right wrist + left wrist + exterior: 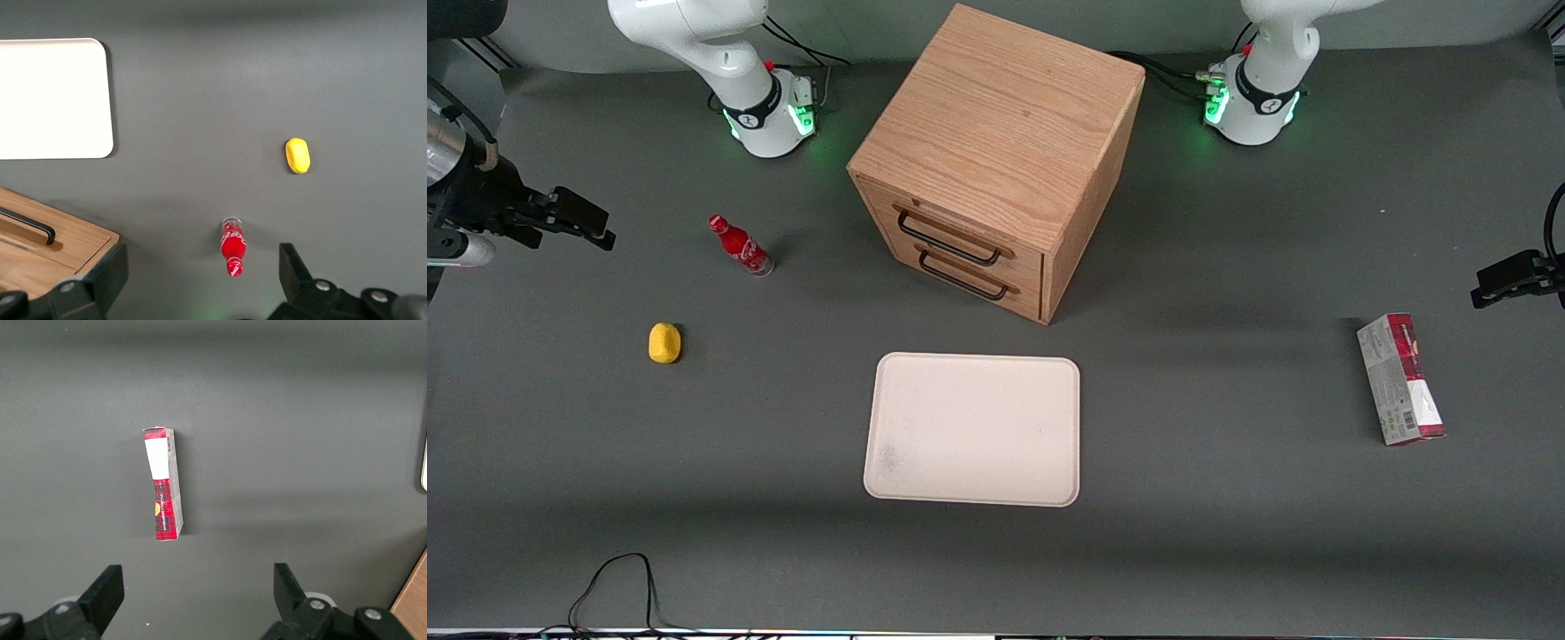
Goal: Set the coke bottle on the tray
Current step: 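Move the open right gripper down over the red Coca-Cola bottle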
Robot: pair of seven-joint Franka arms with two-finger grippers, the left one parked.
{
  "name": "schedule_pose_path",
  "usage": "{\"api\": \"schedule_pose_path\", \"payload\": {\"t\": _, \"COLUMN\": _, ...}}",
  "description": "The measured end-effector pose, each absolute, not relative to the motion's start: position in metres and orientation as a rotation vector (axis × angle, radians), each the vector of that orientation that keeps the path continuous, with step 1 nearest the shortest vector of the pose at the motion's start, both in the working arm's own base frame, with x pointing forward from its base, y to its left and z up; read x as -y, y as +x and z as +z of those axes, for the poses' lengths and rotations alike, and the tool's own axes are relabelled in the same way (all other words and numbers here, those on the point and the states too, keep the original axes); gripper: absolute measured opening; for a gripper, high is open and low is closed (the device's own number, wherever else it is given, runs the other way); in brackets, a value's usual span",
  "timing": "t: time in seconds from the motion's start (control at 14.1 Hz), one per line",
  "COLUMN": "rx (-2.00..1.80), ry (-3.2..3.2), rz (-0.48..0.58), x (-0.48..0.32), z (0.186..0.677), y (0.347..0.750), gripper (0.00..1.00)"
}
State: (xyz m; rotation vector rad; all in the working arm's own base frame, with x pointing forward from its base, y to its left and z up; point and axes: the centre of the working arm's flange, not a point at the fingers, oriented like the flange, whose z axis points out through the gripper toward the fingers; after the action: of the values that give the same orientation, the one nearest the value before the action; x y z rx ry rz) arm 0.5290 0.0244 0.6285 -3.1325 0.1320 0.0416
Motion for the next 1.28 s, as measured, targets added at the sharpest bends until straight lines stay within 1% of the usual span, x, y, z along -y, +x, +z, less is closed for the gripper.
{"api": "schedule_pose_path", "payload": {"t": 0.14, "rx": -0.132, "ry": -3.133, "rz": 0.045, "x": -0.024, "z": 0.628, "y": 0.529, "gripper": 1.00}}
{"api": "schedule_pose_path", "payload": {"t": 0.28, "rx": -0.131, "ry": -3.134, "rz": 0.072, "x": -0.025, "z": 0.623, "y": 0.529, "gripper": 1.00}}
{"api": "schedule_pose_path", "payload": {"t": 0.35, "rx": -0.128, "ry": -3.135, "rz": 0.102, "x": -0.026, "z": 0.617, "y": 0.527, "gripper": 1.00}}
{"api": "schedule_pose_path", "payload": {"t": 0.5, "rx": -0.133, "ry": -3.134, "rz": 0.211, "x": -0.023, "z": 0.594, "y": 0.517, "gripper": 1.00}}
{"api": "schedule_pose_path", "payload": {"t": 0.64, "rx": -0.143, "ry": -3.120, "rz": 0.241, "x": -0.009, "z": 0.567, "y": 0.498, "gripper": 1.00}}
{"api": "schedule_pose_path", "payload": {"t": 0.85, "rx": -0.142, "ry": -3.099, "rz": 0.187, "x": -0.001, "z": 0.509, "y": 0.460, "gripper": 1.00}}
{"api": "schedule_pose_path", "payload": {"t": 1.13, "rx": -0.111, "ry": -3.093, "rz": 0.117, "x": -0.009, "z": 0.422, "y": 0.409, "gripper": 1.00}}
{"api": "schedule_pose_path", "payload": {"t": 1.28, "rx": -0.088, "ry": -3.104, "rz": 0.089, "x": -0.012, "z": 0.386, "y": 0.389, "gripper": 1.00}}
